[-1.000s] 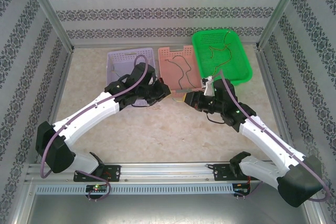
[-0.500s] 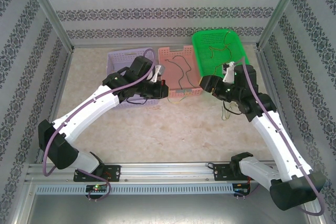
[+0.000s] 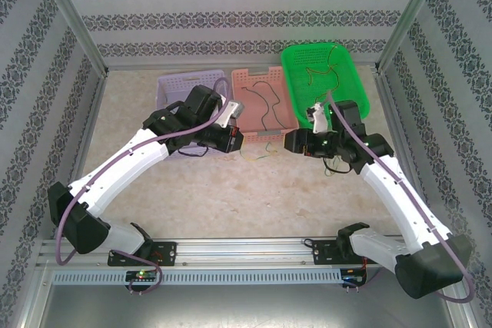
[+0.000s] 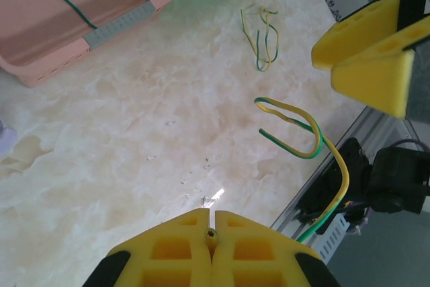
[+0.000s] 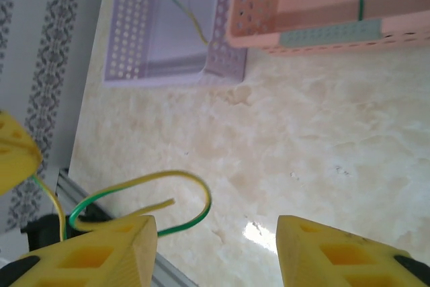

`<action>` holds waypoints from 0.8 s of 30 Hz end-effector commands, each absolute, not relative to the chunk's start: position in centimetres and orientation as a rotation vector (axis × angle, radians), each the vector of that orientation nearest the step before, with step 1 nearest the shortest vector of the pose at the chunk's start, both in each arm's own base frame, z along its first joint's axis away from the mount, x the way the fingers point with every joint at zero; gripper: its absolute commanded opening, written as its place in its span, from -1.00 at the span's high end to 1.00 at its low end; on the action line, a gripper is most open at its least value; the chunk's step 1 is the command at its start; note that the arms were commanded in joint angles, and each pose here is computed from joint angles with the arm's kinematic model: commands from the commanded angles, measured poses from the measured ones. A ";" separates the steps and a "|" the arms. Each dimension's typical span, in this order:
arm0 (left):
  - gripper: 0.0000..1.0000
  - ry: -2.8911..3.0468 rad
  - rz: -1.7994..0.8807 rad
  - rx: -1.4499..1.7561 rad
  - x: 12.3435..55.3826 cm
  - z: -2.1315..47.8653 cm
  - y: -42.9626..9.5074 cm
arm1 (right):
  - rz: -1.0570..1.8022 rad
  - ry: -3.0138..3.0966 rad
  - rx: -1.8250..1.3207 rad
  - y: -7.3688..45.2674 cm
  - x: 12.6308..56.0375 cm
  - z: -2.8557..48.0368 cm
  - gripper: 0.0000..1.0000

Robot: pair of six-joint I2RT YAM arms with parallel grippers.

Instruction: Untangle the cables

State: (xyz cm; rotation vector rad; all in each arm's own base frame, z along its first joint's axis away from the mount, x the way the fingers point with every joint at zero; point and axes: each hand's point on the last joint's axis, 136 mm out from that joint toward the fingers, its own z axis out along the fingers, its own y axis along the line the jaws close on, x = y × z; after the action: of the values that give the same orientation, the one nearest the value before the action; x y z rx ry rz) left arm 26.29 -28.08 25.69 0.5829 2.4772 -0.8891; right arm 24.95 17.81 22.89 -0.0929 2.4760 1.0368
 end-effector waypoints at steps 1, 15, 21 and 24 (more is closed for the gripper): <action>1.00 2.488 -0.835 0.670 25.3 25.0 -27.7 | 1.025 2.457 -0.180 18.4 24.3 24.2 0.00; 1.00 2.479 -0.569 0.738 25.9 24.0 -27.8 | 0.840 2.729 0.225 21.2 21.8 22.9 0.21; 1.00 2.449 -0.524 0.774 25.8 24.3 -28.5 | 0.817 2.779 0.299 22.4 22.0 21.6 0.22; 1.00 2.439 -0.510 0.796 25.6 24.4 -29.0 | 0.802 2.764 0.344 22.4 22.7 21.3 0.21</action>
State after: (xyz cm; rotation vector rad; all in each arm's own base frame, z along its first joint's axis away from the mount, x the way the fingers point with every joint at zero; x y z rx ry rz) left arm 25.68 -28.95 24.06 0.7531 2.4550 -0.5731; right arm 22.06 22.65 20.95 0.2504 2.7883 0.8372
